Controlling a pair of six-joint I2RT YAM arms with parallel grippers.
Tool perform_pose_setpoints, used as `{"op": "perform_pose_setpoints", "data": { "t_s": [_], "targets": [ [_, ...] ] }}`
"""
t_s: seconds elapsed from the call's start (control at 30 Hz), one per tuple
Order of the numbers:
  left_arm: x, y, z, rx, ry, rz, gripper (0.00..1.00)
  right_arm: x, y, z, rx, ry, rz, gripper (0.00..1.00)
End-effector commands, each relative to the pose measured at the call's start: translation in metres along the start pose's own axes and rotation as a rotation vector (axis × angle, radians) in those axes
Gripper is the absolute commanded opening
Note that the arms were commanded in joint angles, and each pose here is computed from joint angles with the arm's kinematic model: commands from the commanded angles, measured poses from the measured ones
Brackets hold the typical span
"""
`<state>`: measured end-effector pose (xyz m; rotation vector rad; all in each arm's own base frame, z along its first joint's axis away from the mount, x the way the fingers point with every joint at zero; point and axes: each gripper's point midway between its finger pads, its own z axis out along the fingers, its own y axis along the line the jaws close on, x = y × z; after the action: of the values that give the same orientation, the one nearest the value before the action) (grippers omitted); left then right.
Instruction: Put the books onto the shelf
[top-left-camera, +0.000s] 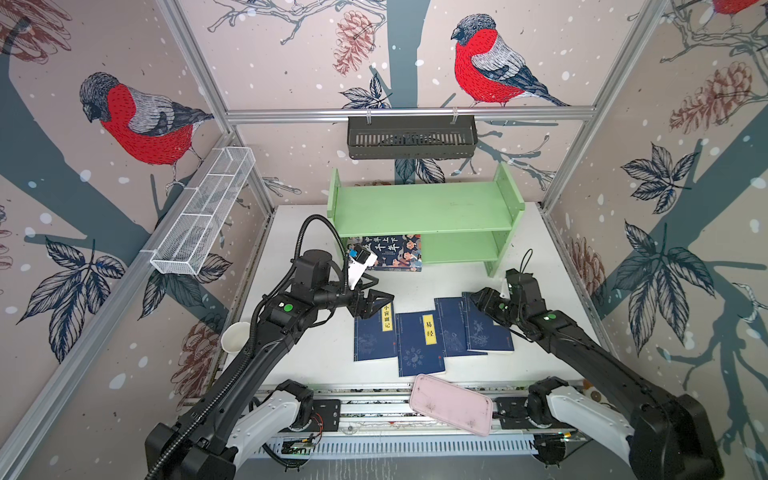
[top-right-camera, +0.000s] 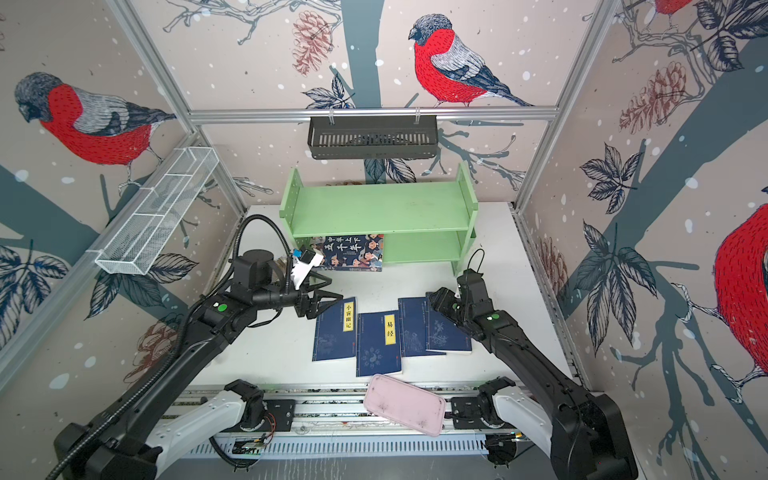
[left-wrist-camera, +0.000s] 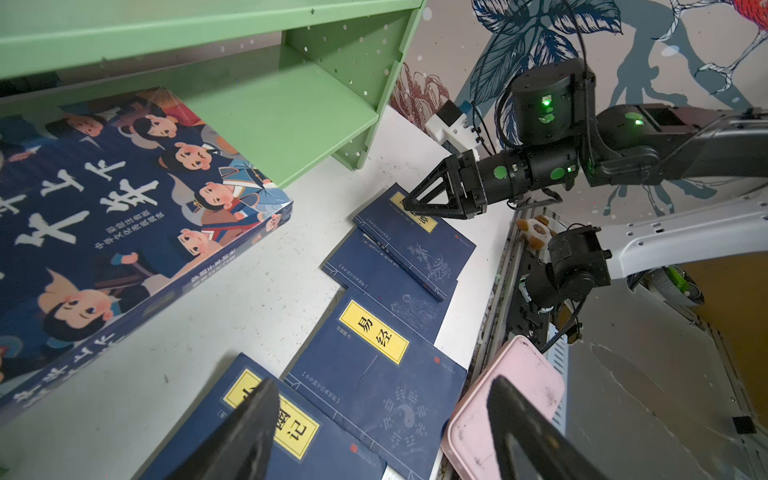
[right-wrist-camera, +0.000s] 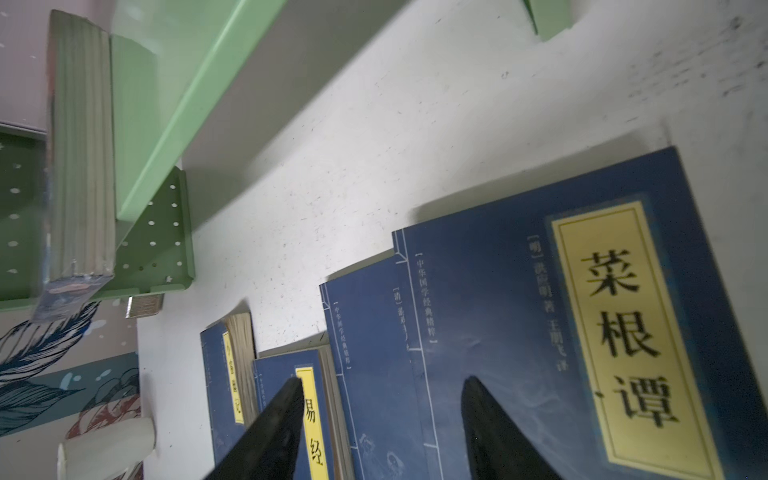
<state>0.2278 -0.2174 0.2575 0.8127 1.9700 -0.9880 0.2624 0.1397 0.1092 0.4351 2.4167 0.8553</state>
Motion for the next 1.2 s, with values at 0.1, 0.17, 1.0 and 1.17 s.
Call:
{"op": "perform_pose_setpoints", "data": {
  "t_s": [0.1,0.17,1.0,1.17],
  "targets": [
    [-0.002,0.072,-0.008,-0.392,-0.061,-0.093,0.73,0.013,0.076,-0.008,-0.244,0.023,-0.162,0.55],
    [0.003,0.092,-0.020,-0.515,-0.080,-0.131,0.71,0.019,0.097,-0.008,-0.300,0.021,-0.207,0.55],
    [0.046,0.175,-0.048,-0.873,-0.084,0.041,0.75,0.019,0.158,0.037,-0.547,0.039,-0.135,0.40],
    [0.047,0.182,-0.045,-0.868,-0.076,0.112,0.77,0.021,0.160,0.053,-0.554,0.078,-0.120,0.38]
  ]
}}
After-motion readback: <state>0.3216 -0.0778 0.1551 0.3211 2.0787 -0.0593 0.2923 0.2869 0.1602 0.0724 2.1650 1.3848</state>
